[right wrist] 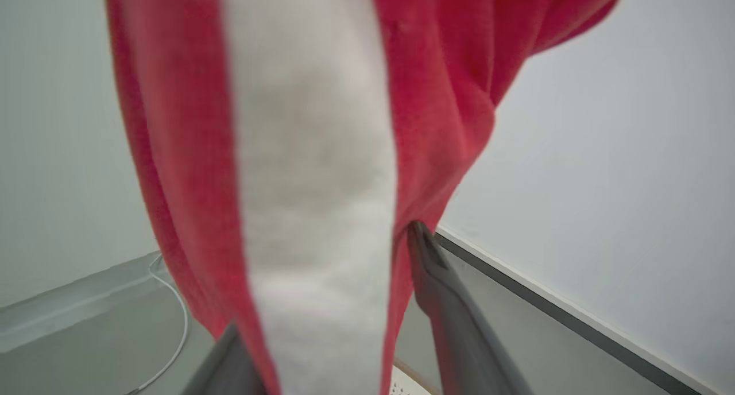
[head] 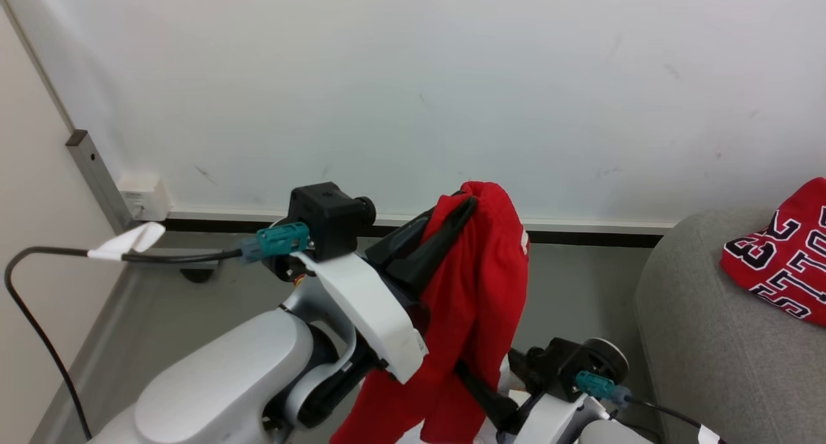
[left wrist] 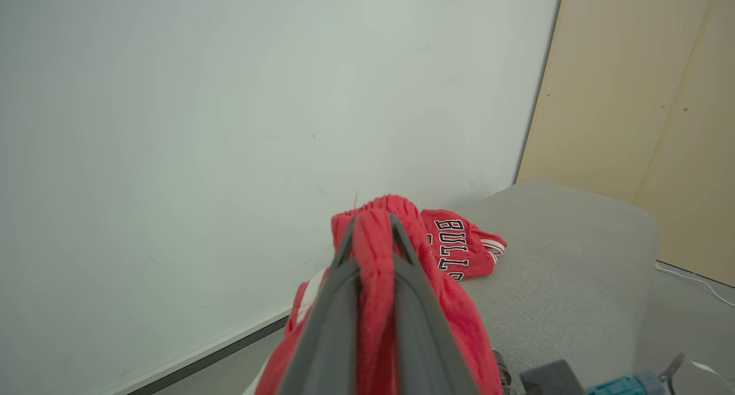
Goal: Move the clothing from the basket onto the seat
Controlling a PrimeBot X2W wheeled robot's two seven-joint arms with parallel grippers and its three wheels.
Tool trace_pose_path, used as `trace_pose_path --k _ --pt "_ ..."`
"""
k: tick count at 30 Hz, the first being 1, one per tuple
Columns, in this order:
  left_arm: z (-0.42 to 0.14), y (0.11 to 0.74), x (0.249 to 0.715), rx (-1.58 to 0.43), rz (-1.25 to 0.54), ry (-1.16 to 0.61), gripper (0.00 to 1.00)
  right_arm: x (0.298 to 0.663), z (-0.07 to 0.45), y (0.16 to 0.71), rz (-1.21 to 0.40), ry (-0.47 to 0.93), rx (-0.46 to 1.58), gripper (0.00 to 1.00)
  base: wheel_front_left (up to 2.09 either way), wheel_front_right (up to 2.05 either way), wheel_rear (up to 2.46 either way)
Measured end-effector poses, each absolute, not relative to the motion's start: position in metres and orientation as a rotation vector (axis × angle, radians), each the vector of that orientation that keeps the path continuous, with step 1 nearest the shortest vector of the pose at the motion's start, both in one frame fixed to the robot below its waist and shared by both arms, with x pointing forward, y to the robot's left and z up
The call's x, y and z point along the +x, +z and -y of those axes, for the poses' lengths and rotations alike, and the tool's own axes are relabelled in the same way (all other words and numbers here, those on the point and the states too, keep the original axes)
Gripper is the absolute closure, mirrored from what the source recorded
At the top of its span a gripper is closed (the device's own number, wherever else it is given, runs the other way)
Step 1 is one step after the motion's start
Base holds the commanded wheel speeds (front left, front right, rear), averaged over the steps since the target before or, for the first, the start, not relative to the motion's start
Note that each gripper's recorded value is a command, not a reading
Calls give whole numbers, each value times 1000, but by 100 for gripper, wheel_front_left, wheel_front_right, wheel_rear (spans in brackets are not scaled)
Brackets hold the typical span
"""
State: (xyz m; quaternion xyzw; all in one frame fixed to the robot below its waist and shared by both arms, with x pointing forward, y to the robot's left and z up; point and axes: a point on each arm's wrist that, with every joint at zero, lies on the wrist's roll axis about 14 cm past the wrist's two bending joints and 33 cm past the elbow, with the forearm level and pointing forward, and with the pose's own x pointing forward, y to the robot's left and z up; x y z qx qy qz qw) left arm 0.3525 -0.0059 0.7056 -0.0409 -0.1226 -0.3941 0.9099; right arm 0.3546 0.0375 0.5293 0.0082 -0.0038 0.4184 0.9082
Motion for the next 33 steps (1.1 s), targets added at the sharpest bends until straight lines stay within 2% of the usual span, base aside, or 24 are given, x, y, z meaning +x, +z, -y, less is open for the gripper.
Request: trace_pose_path --k 5,12,14,15,16,24,33 --pt "1 701 357 -85 239 -791 100 357 -45 536 -9 852 128 100 0 0 0" --pt "-2 696 365 -93 231 -772 100 372 -22 545 2 767 223 100 0 0 0" --pt "-3 695 368 -107 233 -762 58 376 -12 546 5 731 265 100 0 0 0" --pt "-3 694 371 -112 233 -754 9 376 -7 547 8 716 284 100 0 0 0" --pt "-3 693 372 -116 231 -751 0 378 -1 548 12 696 305 100 0 0 0" --pt "10 673 381 -135 198 -767 0 395 64 570 90 527 408 100 0 0 0" --pt "53 639 372 -135 139 -883 0 396 153 593 201 328 394 100 0 0 0"
